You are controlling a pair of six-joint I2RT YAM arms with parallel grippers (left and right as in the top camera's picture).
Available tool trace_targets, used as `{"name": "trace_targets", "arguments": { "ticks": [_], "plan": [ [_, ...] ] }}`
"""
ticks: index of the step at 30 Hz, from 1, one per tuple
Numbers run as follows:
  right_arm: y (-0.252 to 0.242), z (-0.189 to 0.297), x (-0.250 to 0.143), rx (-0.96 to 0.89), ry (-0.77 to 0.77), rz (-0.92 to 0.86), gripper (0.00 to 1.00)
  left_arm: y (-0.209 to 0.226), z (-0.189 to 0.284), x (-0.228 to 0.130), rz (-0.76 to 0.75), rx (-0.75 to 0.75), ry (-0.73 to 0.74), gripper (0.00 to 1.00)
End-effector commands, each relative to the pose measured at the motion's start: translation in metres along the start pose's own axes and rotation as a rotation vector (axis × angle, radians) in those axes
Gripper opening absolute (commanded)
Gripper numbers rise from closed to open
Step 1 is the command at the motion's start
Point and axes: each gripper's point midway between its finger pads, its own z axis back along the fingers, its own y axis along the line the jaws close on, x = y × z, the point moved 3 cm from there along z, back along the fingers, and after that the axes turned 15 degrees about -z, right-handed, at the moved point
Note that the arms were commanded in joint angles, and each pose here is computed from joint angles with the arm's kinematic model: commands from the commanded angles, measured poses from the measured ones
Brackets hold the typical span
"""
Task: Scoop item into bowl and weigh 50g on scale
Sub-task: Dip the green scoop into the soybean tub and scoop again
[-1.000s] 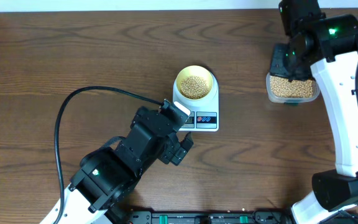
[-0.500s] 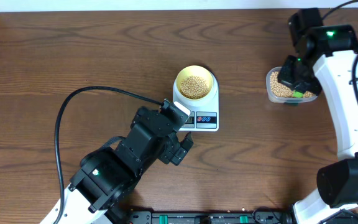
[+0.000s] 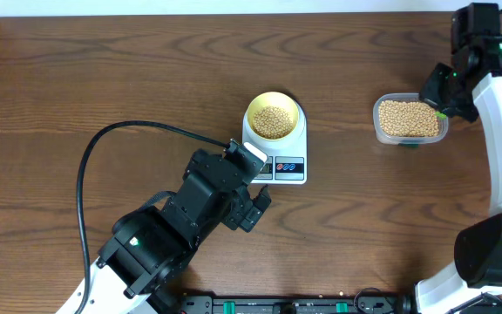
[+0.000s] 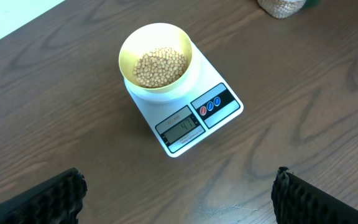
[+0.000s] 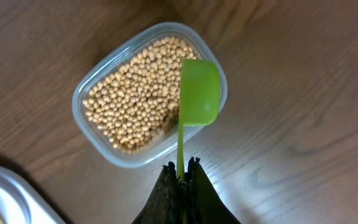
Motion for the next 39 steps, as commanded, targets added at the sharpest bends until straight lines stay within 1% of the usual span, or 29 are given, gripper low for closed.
{"name": "trace_targets", "arguments": {
  "ticks": [1, 7, 17, 28, 33, 39],
  "plan": [
    [0.000, -0.015, -0.006, 0.000, 0.031, 0.026, 0.01, 0.007, 0.008, 0.009, -0.005, 0.024, -0.030, 0.98],
    [0.003, -0.039, -0.021, 0.027, 0.088, 0.028, 0.01, 0.007, 0.008, 0.009, -0.005, 0.025, -0.030, 0.98],
    [-0.001, -0.063, -0.033, 0.022, 0.114, 0.035, 0.01, 0.007, 0.008, 0.009, -0.005, 0.025, -0.030, 0.98],
    [0.006, -0.076, -0.030, 0.060, 0.082, 0.032, 0.01, 0.007, 0.008, 0.009, -0.005, 0.024, -0.030, 0.98],
    [0.009, -0.085, -0.033, 0.061, 0.106, 0.034, 0.01, 0.007, 0.008, 0.009, -0.005, 0.025, -0.030, 0.98],
    [0.026, -0.089, -0.034, 0.151, 0.136, 0.029, 0.01, 0.007, 0.008, 0.009, -0.005, 0.025, -0.030, 0.98]
  ]
}}
